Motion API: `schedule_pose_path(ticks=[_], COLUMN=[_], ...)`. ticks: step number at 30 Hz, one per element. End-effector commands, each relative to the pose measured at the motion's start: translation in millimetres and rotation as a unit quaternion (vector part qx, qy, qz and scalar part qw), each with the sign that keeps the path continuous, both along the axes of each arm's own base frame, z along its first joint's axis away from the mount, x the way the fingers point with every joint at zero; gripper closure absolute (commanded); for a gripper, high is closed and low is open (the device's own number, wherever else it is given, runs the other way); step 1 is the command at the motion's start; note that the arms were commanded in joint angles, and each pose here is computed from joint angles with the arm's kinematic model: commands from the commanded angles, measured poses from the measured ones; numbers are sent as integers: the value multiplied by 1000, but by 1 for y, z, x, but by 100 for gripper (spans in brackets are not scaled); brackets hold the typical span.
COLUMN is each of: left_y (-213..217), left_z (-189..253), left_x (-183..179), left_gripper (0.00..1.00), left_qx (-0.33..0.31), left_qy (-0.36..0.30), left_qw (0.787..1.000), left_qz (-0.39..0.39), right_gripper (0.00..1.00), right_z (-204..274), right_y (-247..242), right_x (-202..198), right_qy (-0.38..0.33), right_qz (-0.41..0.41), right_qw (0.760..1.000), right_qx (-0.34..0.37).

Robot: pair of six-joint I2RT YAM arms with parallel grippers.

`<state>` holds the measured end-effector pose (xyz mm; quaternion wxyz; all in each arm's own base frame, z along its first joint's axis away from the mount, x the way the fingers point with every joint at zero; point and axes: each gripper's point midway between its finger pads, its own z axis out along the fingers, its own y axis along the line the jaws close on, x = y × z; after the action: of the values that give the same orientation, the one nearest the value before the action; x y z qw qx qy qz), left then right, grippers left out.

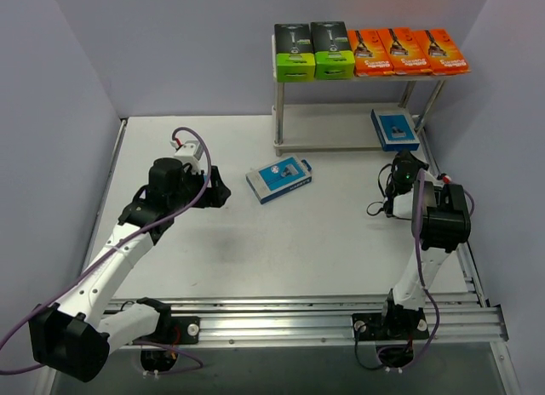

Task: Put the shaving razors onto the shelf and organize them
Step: Place the shaving razor onto shelf

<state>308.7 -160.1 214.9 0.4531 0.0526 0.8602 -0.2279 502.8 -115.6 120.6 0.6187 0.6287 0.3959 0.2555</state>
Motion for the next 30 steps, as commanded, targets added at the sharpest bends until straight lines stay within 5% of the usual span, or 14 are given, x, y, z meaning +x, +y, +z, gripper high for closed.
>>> schedule_pose_path(ticks=[1,30], left_y=[-1,-1], left_z=[21,15], left_x=[6,9], left_gripper=[13,13], left_qx=[2,14], left_qy=[-27,-17], left_qw=[1000,1000], left_qz=[-3,-3], right_gripper=[100,89], right_z=[55,40], right_y=[-15,-7], right_x=[4,38], right_qy=[-112,-124], right_qz=[-36,19], right_qw=[993,992], right_qx=[-19,-10])
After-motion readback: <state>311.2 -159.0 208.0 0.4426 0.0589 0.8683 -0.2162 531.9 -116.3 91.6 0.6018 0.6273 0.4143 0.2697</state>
